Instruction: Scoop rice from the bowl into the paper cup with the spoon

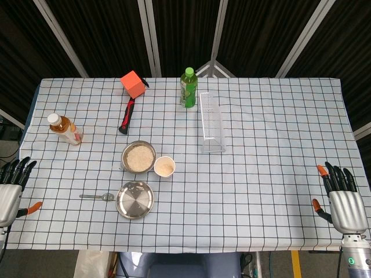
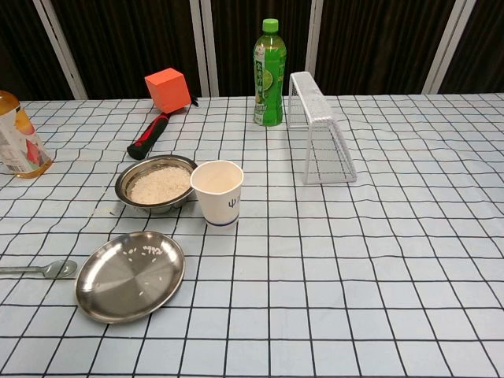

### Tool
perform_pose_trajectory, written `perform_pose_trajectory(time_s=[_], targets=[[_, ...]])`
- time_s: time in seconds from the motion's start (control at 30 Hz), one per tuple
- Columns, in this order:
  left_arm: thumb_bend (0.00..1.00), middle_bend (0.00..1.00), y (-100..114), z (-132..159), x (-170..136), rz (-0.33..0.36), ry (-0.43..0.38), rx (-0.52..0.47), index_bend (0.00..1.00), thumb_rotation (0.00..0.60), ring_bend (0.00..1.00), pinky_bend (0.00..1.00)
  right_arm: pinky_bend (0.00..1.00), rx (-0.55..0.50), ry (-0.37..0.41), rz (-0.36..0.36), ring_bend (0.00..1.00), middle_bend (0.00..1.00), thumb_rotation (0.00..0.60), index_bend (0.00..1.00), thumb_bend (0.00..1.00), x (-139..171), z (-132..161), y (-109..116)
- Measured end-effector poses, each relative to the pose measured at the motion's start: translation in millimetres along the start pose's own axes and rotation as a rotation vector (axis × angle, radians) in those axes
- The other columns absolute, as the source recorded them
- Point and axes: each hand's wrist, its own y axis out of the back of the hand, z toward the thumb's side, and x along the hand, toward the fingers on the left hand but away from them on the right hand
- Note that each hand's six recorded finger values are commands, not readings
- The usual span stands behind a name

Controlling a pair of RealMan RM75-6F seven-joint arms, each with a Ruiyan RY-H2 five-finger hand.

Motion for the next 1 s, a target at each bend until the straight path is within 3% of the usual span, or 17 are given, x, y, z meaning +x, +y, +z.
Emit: perform_pose_trajectory(time_s=[0.7, 0.77, 0.8, 0.9, 0.97, 1.0], targets=[[0.00, 0.00, -6, 3, 3, -0.051, -0.003, -0.005, 0.00, 0.600, 0.00, 0.00, 0.00, -0.004, -0.003, 0.000, 0.00, 0.00, 0.600, 0.00, 0.38, 0, 0, -1], [0.00, 0.00, -6, 6, 4, -0.057, -0.007, -0.004, 0.00, 0.600, 0.01, 0.03, 0.00, -0.004, -0.003, 0.000, 0.00, 0.00, 0.600, 0.00, 0.38, 0, 0, -1], [0.01, 0.03, -6, 7, 5, -0.057, -0.010, -0.002, 0.00, 0.600, 0.05, 0.10, 0.00, -0.004, -0.004, 0.000, 0.00, 0.00, 0.600, 0.00, 0.38, 0, 0, -1], [0.07, 0.33, -4, 12, 9, -0.053, -0.023, 0.006, 0.03, 0.600, 0.40, 0.49, 0.00, -0.007, -0.005, 0.000, 0.00, 0.00, 0.600, 0.00, 0.38, 1, 0, -1], [0.14, 0.62, -3, 17, 13, -0.043, -0.034, 0.014, 0.15, 0.600, 0.67, 0.75, 0.00, -0.004, -0.004, -0.001, 0.00, 0.00, 0.600, 0.00, 0.38, 1, 0, -1], [0.16, 0.69, -3, 20, 15, -0.039, -0.040, 0.016, 0.20, 0.600, 0.73, 0.79, 0.00, -0.002, -0.003, -0.001, 0.00, 0.00, 0.600, 0.00, 0.38, 1, 0, -1]])
